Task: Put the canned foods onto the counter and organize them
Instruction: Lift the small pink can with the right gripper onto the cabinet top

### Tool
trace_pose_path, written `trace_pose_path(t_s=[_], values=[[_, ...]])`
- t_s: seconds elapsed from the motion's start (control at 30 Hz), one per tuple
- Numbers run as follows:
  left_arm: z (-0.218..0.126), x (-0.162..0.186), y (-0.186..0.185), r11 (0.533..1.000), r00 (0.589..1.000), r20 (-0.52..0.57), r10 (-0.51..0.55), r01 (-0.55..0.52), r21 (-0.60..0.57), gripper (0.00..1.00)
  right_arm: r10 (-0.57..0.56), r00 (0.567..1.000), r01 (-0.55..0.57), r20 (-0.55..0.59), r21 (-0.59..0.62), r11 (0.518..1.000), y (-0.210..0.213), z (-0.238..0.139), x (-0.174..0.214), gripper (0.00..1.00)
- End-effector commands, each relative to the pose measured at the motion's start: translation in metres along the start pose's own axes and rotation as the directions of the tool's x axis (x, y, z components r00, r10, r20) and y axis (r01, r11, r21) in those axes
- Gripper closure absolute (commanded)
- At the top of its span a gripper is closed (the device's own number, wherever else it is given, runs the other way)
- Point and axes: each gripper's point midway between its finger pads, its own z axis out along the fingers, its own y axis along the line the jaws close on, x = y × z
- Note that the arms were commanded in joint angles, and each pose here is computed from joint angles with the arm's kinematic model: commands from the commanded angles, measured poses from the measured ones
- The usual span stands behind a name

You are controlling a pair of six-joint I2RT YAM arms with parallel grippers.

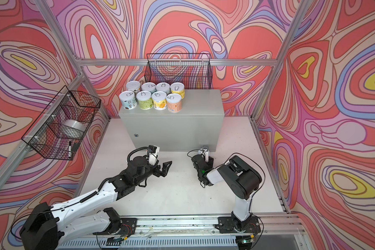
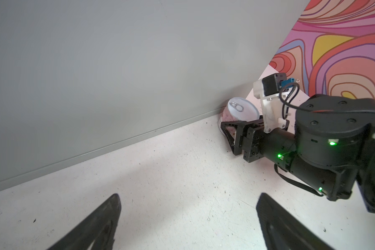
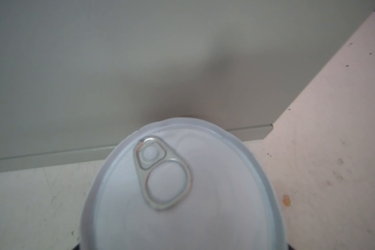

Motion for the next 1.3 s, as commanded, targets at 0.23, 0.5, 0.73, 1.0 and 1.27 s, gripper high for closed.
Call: trace_pose_path(t_s=[0.23, 0.5, 0.73, 1.0, 1.27], values=[[-0.012, -0.007, 0.011, 0.999, 1.000, 0.027, -0.002, 0.003, -0.045, 0.00, 0.030, 0.998, -0.040, -0.059, -0.159, 0.986, 0.007, -0.089, -0.079, 1.00], [-0.016, -0.009, 0.012, 0.999, 1.000, 0.025, -0.001, 0.002, -0.048, 0.00, 0.034, 0.999, -0.035, -0.007, -0.318, 0.947, 0.010, -0.193, -0.188, 1.00], [-0.014, -0.011, 0.000, 1.000, 1.000, -0.020, -0.013, 0.013, 0.006, 0.00, -0.014, 0.982, 0.083, 0.189, -0.364, 0.928, 0.033, -0.247, -0.312, 1.00], [-0.008, -0.011, -0.008, 0.999, 0.999, -0.036, -0.023, 0.024, 0.041, 0.00, -0.103, 0.953, 0.187, 0.286, -0.282, 0.941, 0.085, -0.199, -0.404, 1.00], [-0.015, -0.013, -0.009, 0.998, 0.999, -0.030, -0.026, 0.027, 0.049, 0.00, -0.052, 0.965, 0.122, 0.259, -0.262, 0.957, 0.086, -0.117, -0.432, 1.00]])
